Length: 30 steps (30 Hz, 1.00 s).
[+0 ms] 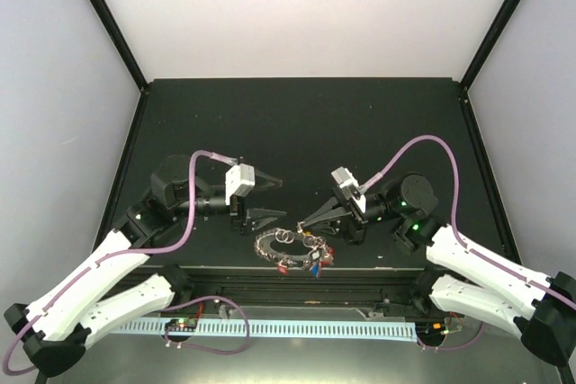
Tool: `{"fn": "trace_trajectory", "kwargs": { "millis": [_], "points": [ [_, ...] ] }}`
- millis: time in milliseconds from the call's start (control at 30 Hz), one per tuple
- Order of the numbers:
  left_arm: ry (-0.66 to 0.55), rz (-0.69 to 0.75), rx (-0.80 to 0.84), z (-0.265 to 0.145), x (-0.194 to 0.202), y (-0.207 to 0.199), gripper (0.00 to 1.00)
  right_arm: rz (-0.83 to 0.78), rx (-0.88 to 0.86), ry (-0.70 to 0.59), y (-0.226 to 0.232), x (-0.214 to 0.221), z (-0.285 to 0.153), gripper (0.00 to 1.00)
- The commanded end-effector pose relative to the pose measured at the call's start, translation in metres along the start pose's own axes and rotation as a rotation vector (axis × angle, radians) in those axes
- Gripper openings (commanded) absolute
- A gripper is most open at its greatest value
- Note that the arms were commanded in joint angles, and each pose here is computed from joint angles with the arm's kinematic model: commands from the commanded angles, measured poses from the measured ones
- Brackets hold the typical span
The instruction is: Remove the keys from the keyring
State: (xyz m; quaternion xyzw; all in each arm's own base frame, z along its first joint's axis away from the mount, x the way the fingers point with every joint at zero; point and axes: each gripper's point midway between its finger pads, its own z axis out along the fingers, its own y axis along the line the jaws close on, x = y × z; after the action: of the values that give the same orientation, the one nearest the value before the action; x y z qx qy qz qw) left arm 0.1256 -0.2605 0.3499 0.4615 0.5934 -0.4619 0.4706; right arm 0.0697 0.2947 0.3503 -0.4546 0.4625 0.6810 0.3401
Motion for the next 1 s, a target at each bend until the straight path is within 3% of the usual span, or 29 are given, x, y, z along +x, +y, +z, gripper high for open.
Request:
{"fn": "trace_trajectory", "kwargs": {
  "millis": [0,133,300,433,500,600,633,667,833,967],
  "points": [
    [-0.019,0.004,0.184,0.005,-0.009,-0.023,0.73,-0.071,-0.123,0.050,0.027,-0.011,0.003,0.01],
    [-0.016,-0.023,0.359,0.007,-0.012,-0.045,0.63,-0.074,-0.125,0.074,0.024,-0.009,0.005,0.01],
    [-0.014,-0.036,0.389,0.009,-0.009,-0.048,0.61,-0.058,-0.098,0.087,0.013,-0.003,0.008,0.01],
    [-0.008,-0.038,0.411,0.008,-0.007,-0.051,0.52,-0.049,-0.082,0.084,0.007,-0.001,0.009,0.01],
    [-0.006,-0.026,0.388,0.008,-0.006,-0.049,0.54,-0.055,-0.076,0.077,0.007,-0.002,0.008,0.01],
    [0.002,-0.014,0.320,0.009,-0.004,-0.041,0.69,-0.066,-0.055,0.067,0.005,-0.003,0.007,0.01],
    [0.003,-0.008,0.290,0.008,-0.003,-0.038,0.69,-0.070,-0.048,0.063,0.005,-0.004,0.007,0.01],
    [0.004,-0.001,0.260,0.008,-0.002,-0.034,0.66,-0.071,-0.037,0.061,0.003,-0.003,0.006,0.01],
    [0.018,0.013,0.181,0.007,0.005,-0.024,0.31,-0.085,0.014,0.035,-0.001,-0.005,0.004,0.01],
    [0.031,-0.016,0.259,0.010,0.010,-0.032,0.25,-0.085,0.025,0.031,-0.003,-0.005,0.003,0.01]
  ]
}}
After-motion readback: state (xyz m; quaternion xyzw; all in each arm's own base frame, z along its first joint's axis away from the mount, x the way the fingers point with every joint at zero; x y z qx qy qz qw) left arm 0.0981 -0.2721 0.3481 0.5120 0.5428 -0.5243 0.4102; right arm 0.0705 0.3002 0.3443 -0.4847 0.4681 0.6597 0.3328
